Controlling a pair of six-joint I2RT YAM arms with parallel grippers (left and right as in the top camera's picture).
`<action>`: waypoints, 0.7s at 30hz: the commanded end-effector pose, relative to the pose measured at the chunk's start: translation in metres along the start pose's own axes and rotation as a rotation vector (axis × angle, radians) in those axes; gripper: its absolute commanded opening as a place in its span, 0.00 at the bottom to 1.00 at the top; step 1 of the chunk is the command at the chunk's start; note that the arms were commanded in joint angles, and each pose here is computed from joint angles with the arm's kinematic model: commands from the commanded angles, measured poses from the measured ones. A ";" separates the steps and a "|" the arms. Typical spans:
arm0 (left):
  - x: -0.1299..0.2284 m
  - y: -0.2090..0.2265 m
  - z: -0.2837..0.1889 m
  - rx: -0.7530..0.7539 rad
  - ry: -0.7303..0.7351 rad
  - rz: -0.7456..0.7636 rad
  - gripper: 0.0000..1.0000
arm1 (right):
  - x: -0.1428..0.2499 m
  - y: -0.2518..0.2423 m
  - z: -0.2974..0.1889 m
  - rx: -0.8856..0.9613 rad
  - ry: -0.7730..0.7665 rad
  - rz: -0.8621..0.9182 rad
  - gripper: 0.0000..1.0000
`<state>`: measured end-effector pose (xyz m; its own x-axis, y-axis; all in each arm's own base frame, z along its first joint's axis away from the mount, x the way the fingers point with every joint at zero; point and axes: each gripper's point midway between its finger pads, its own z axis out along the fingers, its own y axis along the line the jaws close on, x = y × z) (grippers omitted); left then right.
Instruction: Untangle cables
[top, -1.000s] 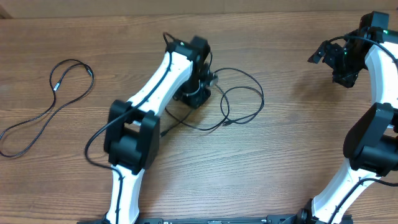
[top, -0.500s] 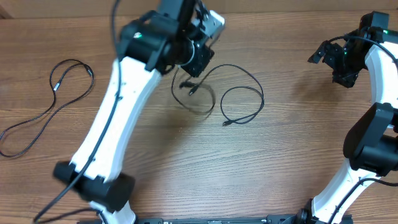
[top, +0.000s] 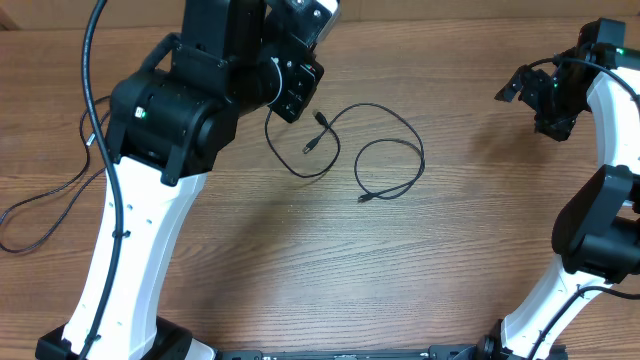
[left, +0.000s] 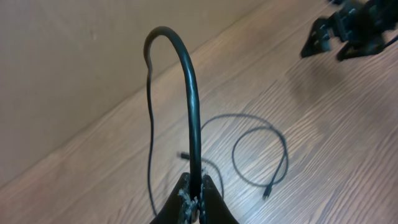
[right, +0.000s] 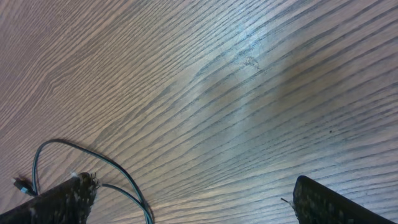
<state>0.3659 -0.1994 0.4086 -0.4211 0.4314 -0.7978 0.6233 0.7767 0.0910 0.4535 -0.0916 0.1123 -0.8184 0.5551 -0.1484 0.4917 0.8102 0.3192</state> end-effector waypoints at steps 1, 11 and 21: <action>0.021 0.014 0.016 -0.073 0.098 -0.026 0.04 | -0.005 0.000 -0.004 0.003 -0.018 0.001 1.00; 0.097 -0.002 0.084 0.027 0.436 -0.149 0.04 | -0.005 0.000 -0.004 0.003 -0.018 0.001 1.00; 0.184 -0.042 0.164 0.255 0.784 -0.256 0.04 | -0.004 0.000 -0.004 0.003 -0.018 0.001 1.00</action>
<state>0.3758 -0.2177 0.1799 -0.8267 0.5303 -0.1878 0.5596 0.8096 -0.1772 0.4535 -0.0917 0.1121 -0.8184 0.5551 -0.1485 0.4918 0.8102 0.3189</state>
